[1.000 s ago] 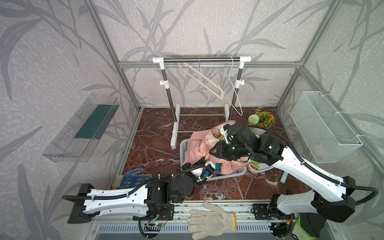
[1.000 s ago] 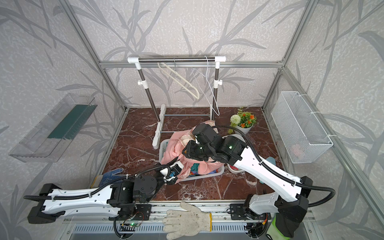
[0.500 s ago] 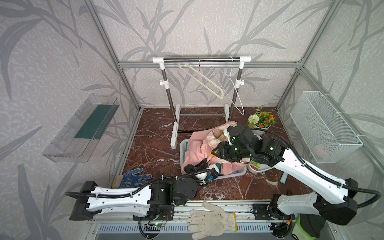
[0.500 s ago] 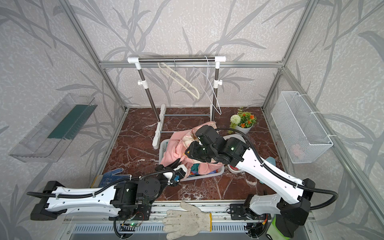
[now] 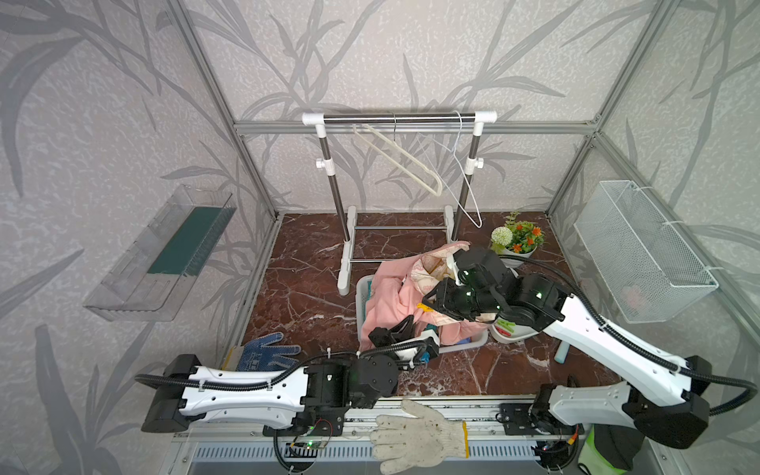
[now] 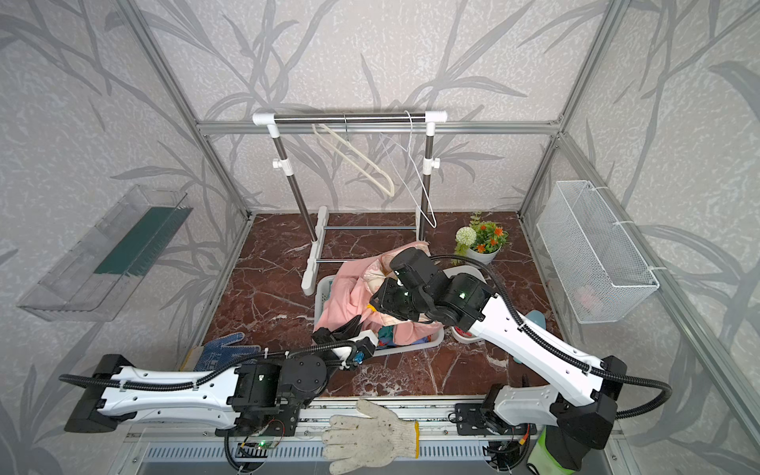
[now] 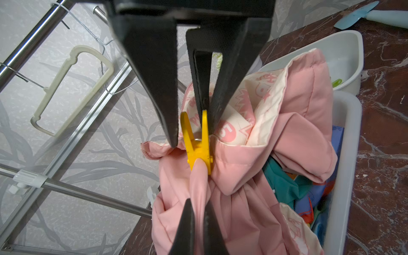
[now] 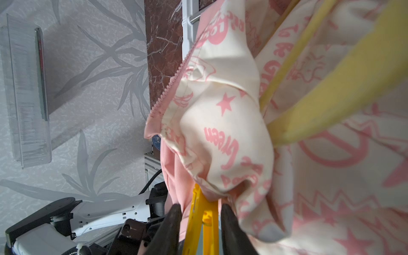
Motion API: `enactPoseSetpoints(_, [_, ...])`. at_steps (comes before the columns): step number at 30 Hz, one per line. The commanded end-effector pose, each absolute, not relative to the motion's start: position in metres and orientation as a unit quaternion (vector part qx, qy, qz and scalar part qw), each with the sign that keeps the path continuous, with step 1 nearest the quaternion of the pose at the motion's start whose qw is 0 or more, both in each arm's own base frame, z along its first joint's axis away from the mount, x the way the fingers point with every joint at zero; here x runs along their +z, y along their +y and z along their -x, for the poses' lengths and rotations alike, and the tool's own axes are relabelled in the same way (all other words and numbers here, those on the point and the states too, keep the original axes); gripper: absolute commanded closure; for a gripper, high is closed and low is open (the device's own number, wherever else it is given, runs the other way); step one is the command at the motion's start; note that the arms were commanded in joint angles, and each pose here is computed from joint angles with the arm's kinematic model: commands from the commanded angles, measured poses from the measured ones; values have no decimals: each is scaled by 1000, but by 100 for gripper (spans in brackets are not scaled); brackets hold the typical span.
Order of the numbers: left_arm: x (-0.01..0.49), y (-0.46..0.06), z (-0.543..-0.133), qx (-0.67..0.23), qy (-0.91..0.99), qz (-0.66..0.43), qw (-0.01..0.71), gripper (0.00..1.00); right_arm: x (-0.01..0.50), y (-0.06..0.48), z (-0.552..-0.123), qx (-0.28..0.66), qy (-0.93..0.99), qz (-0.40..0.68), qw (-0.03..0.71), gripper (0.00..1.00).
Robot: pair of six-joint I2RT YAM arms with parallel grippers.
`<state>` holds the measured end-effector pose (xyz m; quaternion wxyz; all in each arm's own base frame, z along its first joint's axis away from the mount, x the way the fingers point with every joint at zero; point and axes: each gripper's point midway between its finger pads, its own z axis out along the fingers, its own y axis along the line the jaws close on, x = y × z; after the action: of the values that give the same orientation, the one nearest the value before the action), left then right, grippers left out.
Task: Remove the clothespins securing jackets to the hanger
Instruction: Remove the clothespin from the hanger.
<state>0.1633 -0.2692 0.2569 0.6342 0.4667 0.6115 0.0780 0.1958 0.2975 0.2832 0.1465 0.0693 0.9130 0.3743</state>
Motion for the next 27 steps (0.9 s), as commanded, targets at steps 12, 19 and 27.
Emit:
enactPoseSetpoints(12, [265, -258, -171, 112, 615, -454, 635, 100, 279, 295, -191, 378, 913, -76, 130, 62])
enactPoseSetpoints(19, [261, -264, -171, 121, 614, -461, 629, 100, 277, 303, -188, 389, 911, -77, 113, 68])
enactPoseSetpoints(27, [262, -261, -171, 117, 614, -458, 632, 100, 280, 293, -188, 378, 913, -84, 131, 77])
